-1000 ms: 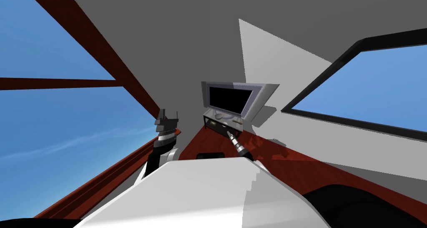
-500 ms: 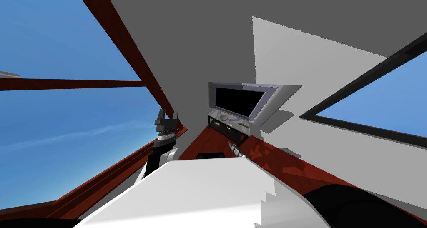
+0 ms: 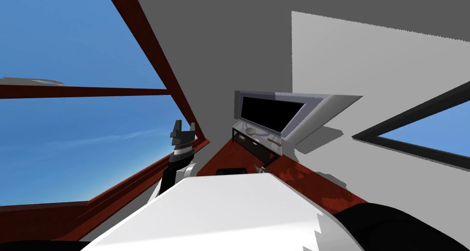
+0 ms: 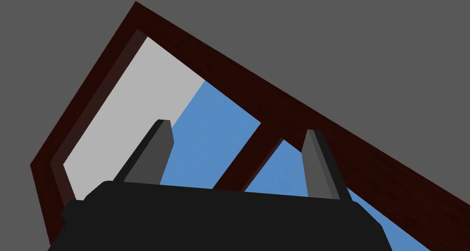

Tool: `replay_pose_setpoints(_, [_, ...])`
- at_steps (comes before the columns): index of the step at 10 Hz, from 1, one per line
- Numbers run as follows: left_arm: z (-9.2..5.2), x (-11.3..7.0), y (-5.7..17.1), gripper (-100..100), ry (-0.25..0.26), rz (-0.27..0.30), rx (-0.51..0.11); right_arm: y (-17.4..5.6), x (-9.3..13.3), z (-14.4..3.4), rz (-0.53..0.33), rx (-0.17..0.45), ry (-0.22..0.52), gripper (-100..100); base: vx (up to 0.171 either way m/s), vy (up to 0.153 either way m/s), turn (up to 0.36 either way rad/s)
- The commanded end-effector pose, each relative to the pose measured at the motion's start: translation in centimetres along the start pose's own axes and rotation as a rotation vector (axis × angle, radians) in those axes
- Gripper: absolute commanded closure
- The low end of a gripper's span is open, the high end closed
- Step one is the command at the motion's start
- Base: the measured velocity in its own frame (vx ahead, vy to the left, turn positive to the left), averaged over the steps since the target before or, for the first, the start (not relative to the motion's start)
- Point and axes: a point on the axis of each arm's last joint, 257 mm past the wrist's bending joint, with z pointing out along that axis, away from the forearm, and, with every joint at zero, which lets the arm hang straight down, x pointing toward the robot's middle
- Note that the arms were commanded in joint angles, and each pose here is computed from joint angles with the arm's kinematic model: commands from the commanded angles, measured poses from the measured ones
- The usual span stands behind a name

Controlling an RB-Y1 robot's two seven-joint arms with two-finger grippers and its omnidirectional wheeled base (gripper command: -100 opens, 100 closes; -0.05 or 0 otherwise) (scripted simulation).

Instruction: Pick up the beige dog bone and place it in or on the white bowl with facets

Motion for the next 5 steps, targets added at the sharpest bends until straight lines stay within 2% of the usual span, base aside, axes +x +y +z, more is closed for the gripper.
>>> replay_pose_setpoints(1, [0.0,0.0,0.0,0,0.000,0.000,0.000,-3.6,2.4,-1.3,-0.071,0.069,0.079,-100,0.063,-0.002,0.222])
replay_pose_setpoints(2, [0.0,0.0,0.0,0,0.000,0.000,0.000,-3.6,2.4,-1.3,-0.071,0.070,0.079,-100,0.051,-0.019,0.148])
replay_pose_setpoints(3, [0.0,0.0,0.0,0,0.000,0.000,0.000,-6.6,4.3,-2.7,-0.132,0.128,0.144,-100,0.063,-0.040,0.267])
replay_pose_setpoints(4, [0.0,0.0,0.0,0,0.000,0.000,0.000,-9.3,5.9,-4.2,-0.187,0.183,0.204,-100,0.081,-0.066,0.418])
replay_pose_setpoints(5, [0.0,0.0,0.0,0,0.000,0.000,0.000,-9.5,5.9,-4.2,-0.191,0.184,0.206,-100,0.069,-0.064,0.173])
